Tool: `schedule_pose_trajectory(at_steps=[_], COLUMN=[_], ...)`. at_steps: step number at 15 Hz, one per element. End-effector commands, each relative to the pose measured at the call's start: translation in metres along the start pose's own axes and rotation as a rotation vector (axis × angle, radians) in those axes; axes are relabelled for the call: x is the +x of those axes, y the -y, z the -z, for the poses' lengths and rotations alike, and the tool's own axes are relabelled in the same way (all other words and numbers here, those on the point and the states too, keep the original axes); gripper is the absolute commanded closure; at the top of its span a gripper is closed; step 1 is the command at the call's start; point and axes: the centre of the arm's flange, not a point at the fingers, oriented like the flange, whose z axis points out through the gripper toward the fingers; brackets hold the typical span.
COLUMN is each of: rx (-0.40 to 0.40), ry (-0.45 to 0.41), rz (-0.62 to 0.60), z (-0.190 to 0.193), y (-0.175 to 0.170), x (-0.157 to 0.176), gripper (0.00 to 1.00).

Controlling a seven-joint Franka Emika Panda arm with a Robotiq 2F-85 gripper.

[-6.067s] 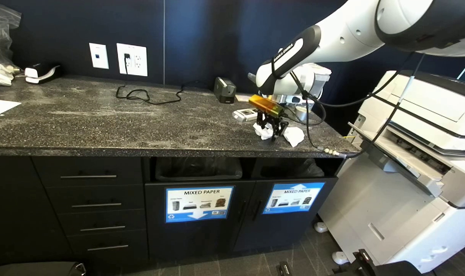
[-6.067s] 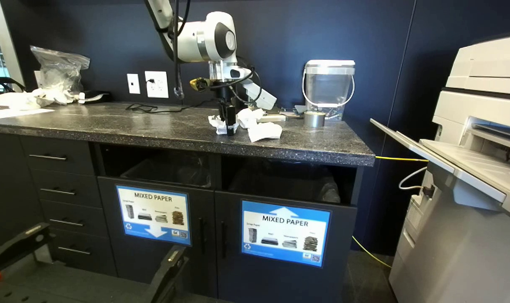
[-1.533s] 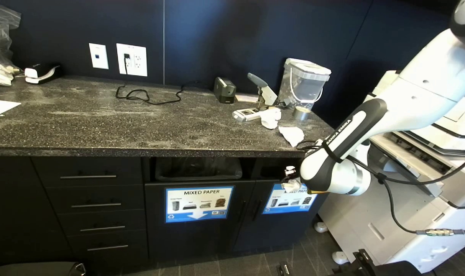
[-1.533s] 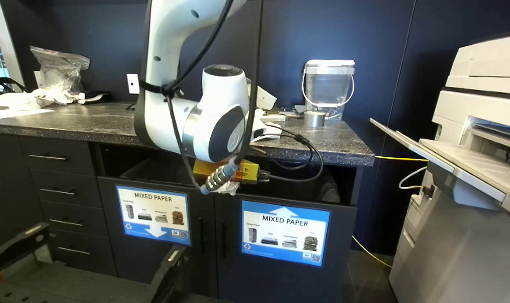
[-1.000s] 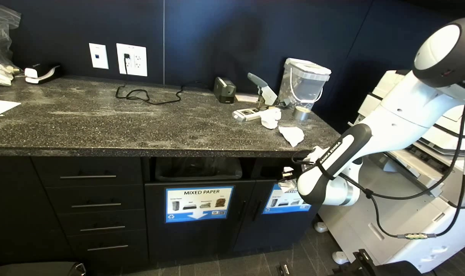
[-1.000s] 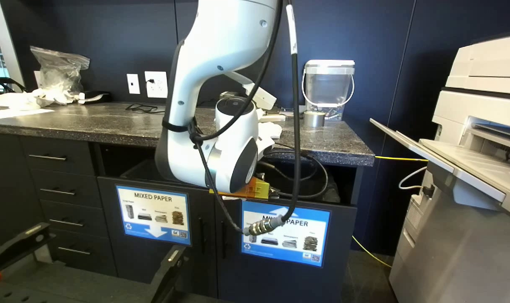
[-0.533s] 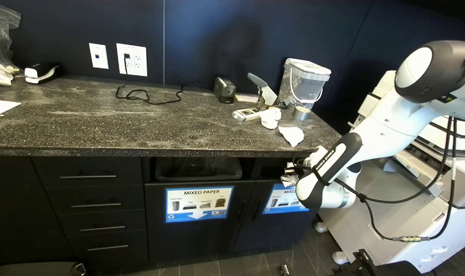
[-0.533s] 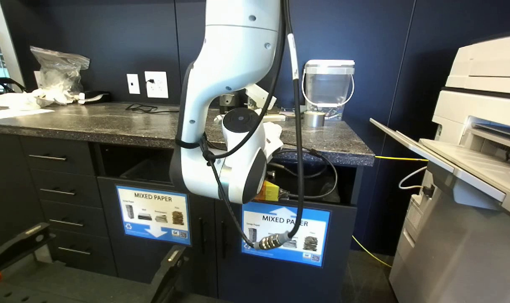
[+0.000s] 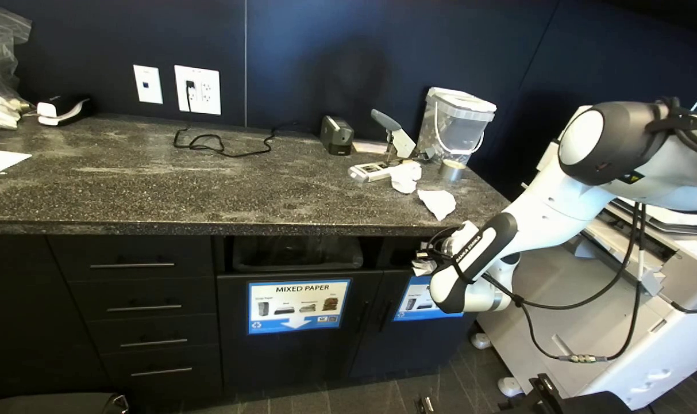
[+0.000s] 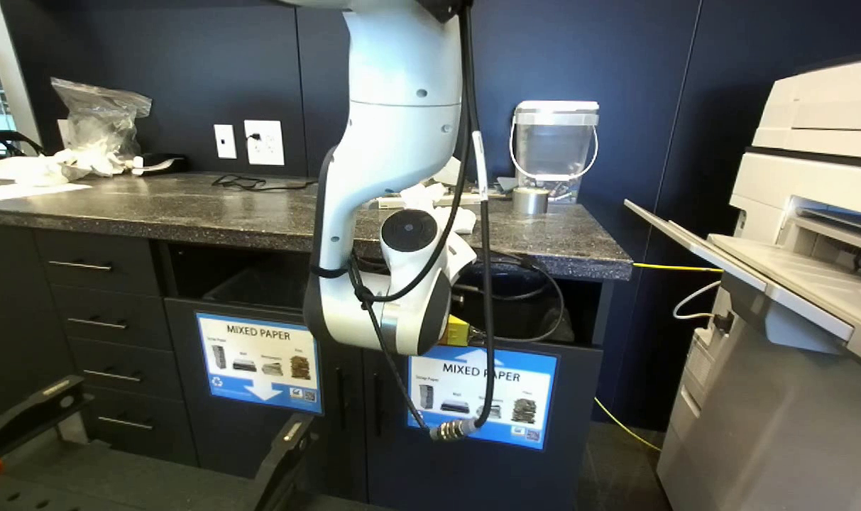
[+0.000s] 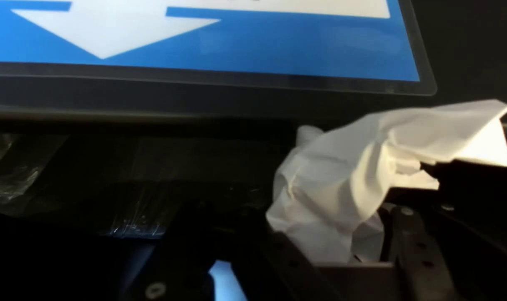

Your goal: Put the tissues inside the rubbish bin.

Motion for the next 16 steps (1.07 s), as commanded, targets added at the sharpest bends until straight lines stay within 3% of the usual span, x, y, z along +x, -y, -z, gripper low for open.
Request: schedule_pose_trajectory(at_steps=[1, 4, 5, 7, 14, 16], rx=[-0.003, 0.006, 0.008, 0.016, 0.009, -0.013], ry=[-0.047, -0.051, -0.05, -0.044, -0.029, -0.008], rz=[-0.006, -0.006, -0.009, -0.019, -0.008, -0.02], z=[-0.031, -0.0365, -0.0365, -0.0354, -0.0342, -0.0332], y=[-0.0075, -0.0097, -0.0074, -0.0089, -0.0035, -0.0053], x=[0.0076, 0.0083, 0.0068, 0.0091, 0.009, 0.011], gripper=[0.86, 0.84, 0.59, 0.55, 0.02, 0.0])
